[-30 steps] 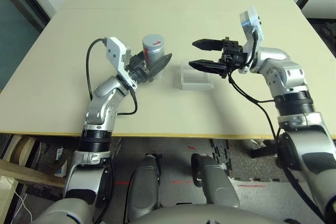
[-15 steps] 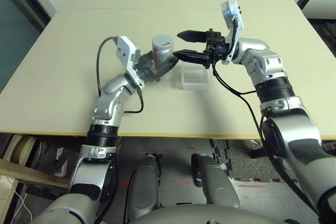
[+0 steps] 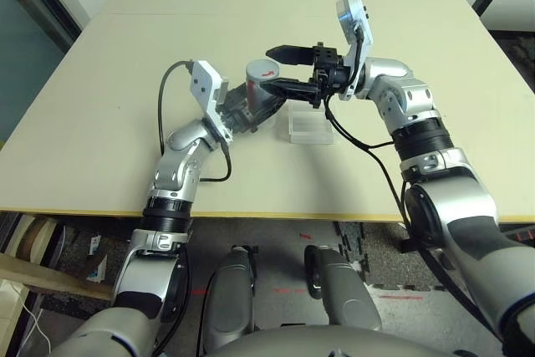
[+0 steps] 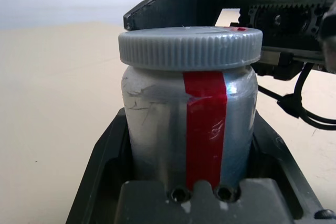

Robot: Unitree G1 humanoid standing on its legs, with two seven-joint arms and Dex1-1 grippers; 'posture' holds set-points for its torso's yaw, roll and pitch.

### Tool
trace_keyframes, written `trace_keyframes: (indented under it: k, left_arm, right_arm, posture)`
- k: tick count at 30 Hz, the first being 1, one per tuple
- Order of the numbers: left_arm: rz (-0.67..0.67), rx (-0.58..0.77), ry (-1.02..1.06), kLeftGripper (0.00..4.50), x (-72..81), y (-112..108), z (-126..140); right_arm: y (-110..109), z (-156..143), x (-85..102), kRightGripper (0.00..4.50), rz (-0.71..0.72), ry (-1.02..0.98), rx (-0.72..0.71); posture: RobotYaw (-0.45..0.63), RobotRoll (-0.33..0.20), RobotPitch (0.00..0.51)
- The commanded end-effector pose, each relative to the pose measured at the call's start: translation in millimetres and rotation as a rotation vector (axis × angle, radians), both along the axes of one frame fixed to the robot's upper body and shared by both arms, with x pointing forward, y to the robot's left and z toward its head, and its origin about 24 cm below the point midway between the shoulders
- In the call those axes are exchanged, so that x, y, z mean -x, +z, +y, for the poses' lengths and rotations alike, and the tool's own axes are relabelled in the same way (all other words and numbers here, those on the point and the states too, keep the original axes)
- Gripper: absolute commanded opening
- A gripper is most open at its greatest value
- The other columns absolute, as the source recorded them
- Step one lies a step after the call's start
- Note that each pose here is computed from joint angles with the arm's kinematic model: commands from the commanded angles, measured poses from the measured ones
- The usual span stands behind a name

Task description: Pour the medicine from the bottle into the box.

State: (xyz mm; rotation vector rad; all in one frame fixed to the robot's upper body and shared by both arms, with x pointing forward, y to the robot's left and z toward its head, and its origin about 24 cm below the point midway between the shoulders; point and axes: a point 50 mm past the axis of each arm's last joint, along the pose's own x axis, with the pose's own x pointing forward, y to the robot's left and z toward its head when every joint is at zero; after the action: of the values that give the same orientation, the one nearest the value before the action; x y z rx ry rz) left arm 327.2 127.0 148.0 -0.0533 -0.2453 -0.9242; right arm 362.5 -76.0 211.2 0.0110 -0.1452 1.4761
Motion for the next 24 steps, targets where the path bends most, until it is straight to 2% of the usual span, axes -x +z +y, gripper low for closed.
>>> trace_keyframes:
  k: [1,9,12,15,16,24]
  left_arm:
    - [-0.011,-0.011,-0.017,2.71,-0.6,1.3,-3.7]
    - [-0.012,-0.008,-0.019,2.71,-0.1,2.2,-4.7]
    - [-0.012,-0.008,-0.019,2.71,0.6,2.3,-5.3]
    - [-0.010,-0.007,-0.020,2.71,1.1,2.1,-5.3]
    - [-0.008,-0.008,-0.021,2.71,1.2,1.9,-5.2]
    - [-0.002,-0.012,-0.023,2.71,1.6,1.0,-3.6]
  right_arm:
    - [1.5,5.0,0.2,4.50,-0.016,0.016,0.013]
    - [0.0,8.4,0.1,4.50,-0.024,0.022,0.021]
    - [-0.1,8.8,-0.4,3.88,-0.032,0.017,0.025]
    - [1.3,8.8,-0.4,2.79,-0.034,0.019,0.010]
    - [1.8,8.8,-0.6,2.58,-0.034,0.020,0.007]
    - [4.7,11.1,1.9,2.58,-0.049,0.102,0.002]
  posture:
    - [-0.04,0.000,0.143]
    - [-0.04,0.000,0.148]
    - [-0.04,0.000,0.151]
    - [-0.03,0.000,0.151]
    - [-0.03,0.000,0.153]
    - [-0.03,0.000,0.156]
